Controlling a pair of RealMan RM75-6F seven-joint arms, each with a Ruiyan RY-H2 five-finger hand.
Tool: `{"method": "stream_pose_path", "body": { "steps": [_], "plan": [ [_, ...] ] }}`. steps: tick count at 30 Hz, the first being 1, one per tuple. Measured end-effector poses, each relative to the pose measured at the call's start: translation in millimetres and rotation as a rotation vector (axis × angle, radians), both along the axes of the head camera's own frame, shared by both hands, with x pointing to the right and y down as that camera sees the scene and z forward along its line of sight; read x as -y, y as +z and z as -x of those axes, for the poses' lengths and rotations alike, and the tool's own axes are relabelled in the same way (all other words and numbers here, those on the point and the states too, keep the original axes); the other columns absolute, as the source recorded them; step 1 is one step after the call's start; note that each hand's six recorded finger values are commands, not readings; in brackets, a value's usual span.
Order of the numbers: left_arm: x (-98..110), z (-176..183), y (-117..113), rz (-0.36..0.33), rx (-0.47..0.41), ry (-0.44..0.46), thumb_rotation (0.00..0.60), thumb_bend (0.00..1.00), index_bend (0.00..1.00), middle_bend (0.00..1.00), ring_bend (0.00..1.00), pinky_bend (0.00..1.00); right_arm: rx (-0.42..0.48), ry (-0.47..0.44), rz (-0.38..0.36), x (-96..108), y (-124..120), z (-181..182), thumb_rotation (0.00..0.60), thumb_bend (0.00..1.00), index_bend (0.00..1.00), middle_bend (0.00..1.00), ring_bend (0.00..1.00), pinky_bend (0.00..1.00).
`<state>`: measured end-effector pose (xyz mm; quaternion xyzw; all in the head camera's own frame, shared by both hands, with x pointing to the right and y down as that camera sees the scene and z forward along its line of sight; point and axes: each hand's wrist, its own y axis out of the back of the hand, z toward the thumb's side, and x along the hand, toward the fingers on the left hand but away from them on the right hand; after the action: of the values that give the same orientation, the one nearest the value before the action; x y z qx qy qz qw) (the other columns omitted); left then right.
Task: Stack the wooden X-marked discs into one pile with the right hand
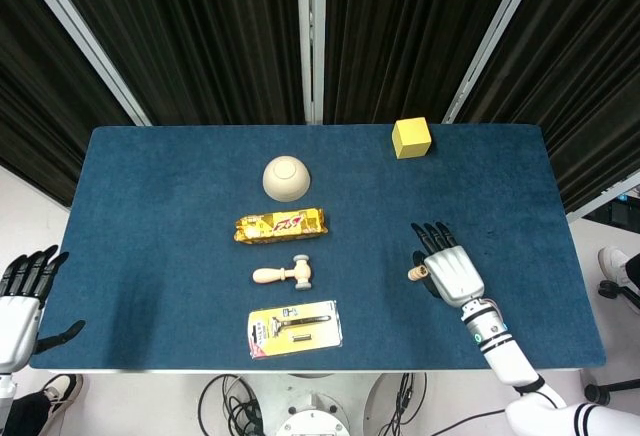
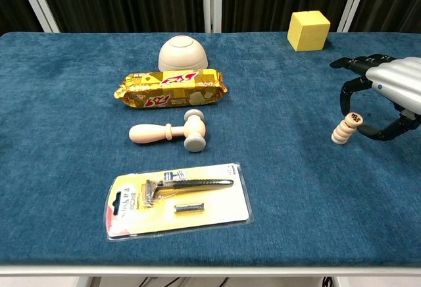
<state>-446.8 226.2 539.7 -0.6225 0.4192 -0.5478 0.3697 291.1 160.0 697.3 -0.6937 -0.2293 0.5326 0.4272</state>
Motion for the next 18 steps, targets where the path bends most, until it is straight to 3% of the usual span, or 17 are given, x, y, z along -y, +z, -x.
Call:
{"method": "stream_pose_path", "body": {
  "steps": [11, 18],
  "plan": [
    [-0.3, -0.1, 1.1, 0.006, 0.002, 0.001, 0.6, 0.14, 0.08, 0.0, 0.0, 0.0, 0.005, -0.002, 0.01, -1.4, 1.2, 1.3, 0.6, 0.3, 0.46, 0.01, 0.0, 0.0],
    [0.0, 0.5, 0.5, 0.003, -0.001, -0.002, 0.6, 0.14, 0.08, 0.0, 0.0, 0.0, 0.004, -0.003, 0.017, -1.7, 2.6, 1.8, 0.6, 0.3, 0.33, 0.01, 0.0, 0.0]
  ]
}}
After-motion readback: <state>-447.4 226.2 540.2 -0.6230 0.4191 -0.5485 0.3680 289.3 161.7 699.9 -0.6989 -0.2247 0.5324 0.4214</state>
